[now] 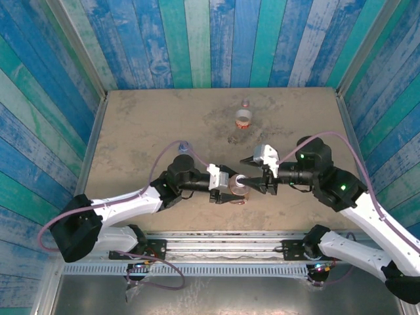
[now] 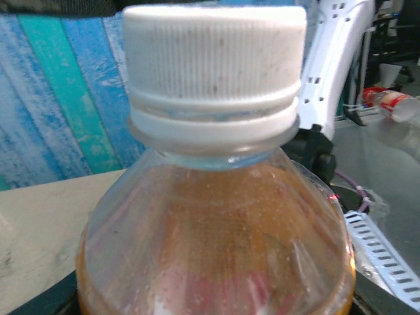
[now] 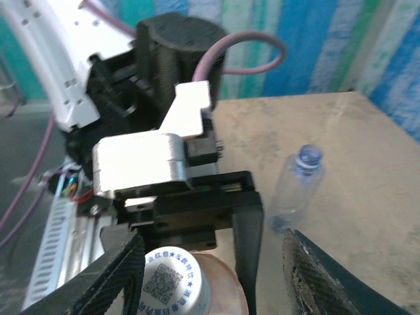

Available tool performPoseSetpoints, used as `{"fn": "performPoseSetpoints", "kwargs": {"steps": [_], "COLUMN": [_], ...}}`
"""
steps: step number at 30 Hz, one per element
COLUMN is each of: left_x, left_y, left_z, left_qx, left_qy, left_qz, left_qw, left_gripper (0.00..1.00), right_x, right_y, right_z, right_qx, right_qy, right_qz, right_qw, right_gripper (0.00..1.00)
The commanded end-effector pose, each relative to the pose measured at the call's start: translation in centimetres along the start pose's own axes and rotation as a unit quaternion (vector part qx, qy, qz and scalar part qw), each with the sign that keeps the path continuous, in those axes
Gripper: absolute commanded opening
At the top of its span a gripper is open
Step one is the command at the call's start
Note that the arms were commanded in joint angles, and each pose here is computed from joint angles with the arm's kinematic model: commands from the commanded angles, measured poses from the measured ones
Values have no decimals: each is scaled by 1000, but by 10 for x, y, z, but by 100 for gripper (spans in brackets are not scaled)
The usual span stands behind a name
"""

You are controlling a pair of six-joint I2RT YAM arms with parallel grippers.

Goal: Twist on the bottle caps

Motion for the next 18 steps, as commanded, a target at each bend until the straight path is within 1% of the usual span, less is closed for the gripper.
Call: {"fn": "performPoseSetpoints", "kwargs": {"steps": [1,3,6,7,10,12,13,17,18], "left_x": [-21,-22,-21,-21,-21,-21,-21,-20,-20], "left_y": [-5,-4,-4,-4,-5,-5,-4,-4,-4], "left_z": [-3,-3,-3,-3,-3,-3,-3,-3,-2], "left_qx": [35,36,36,37,36,36,35,34,35], "left_qy": [-23,-22,-20,-20,-20,-20,-21,-19,-18], "left_qz": [27,28,27,27,27,27,29,29,28], "left_qw": [999,999,999,999,999,999,999,999,999], "left_gripper": [52,52,52,52,52,52,52,52,52], "right_x": [1,2,3,4,5,7,7,6,6], "right_y": [13,12,12,12,13,14,14,14,14], "right_z": [-1,1,4,4,6,8,8,10,10], "right_qx": [-75,-79,-87,-90,-105,-113,-115,-123,-124], "right_qy": [8,10,13,14,15,17,17,15,16], "right_qz": [-9,-8,-7,-6,-1,0,-1,-1,-1], "right_qw": [997,997,996,996,994,993,993,992,992], "right_gripper": [53,48,46,46,53,53,52,42,39]}}
Point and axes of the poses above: each hand's point on the last joint's axis, 136 mm out from that joint toward the fingers, its own z axis out along the fingers, its own y axis along the line the jaws close on, x = y × z, the point moved 8 cm from there along -z, back along the fingers, and after that the axes turned 4 degrees about -z, right-handed, at the moved point
